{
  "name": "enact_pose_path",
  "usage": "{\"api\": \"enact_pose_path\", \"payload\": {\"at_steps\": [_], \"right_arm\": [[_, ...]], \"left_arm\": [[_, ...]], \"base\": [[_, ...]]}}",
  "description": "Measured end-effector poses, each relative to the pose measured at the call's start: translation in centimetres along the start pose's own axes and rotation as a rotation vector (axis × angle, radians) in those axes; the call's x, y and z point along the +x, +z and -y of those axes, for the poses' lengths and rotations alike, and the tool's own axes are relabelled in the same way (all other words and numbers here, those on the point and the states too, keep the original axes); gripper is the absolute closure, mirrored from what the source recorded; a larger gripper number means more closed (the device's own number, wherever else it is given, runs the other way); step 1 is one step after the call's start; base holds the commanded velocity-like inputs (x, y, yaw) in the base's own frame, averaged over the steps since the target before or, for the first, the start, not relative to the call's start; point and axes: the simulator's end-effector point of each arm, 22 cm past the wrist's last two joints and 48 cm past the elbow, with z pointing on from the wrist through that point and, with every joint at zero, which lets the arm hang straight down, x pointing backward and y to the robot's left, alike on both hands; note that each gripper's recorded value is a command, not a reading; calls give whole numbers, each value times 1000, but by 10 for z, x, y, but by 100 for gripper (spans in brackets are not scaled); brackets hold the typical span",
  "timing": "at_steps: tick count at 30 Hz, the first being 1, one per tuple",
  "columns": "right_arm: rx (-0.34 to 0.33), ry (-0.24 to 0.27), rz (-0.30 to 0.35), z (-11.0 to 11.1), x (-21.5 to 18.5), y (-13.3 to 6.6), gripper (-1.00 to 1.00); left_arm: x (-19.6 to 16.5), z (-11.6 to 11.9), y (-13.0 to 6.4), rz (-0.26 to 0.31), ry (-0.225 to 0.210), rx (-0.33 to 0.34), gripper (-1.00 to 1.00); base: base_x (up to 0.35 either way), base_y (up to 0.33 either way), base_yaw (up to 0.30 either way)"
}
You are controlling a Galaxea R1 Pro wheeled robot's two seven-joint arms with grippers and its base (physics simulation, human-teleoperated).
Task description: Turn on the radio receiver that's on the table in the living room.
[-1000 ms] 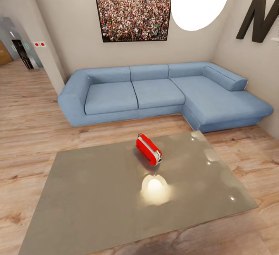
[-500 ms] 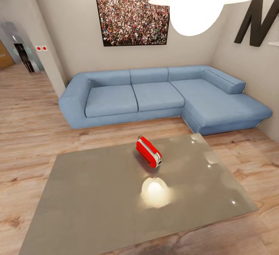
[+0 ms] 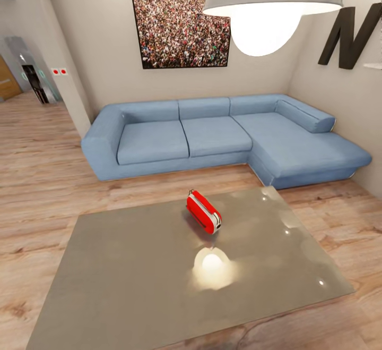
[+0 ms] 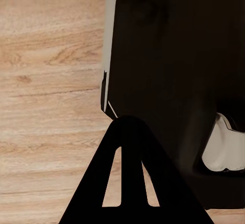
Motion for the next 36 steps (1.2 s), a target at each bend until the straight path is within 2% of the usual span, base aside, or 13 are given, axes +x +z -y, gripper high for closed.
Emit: {"api": "enact_pose_path", "payload": {"at_steps": [36], "right_arm": [[6, 1, 56, 2, -22, -3, -100]], "left_arm": [[-22, 3, -3, 56, 2, 6, 100]], "base": [[0, 0, 0]]}}
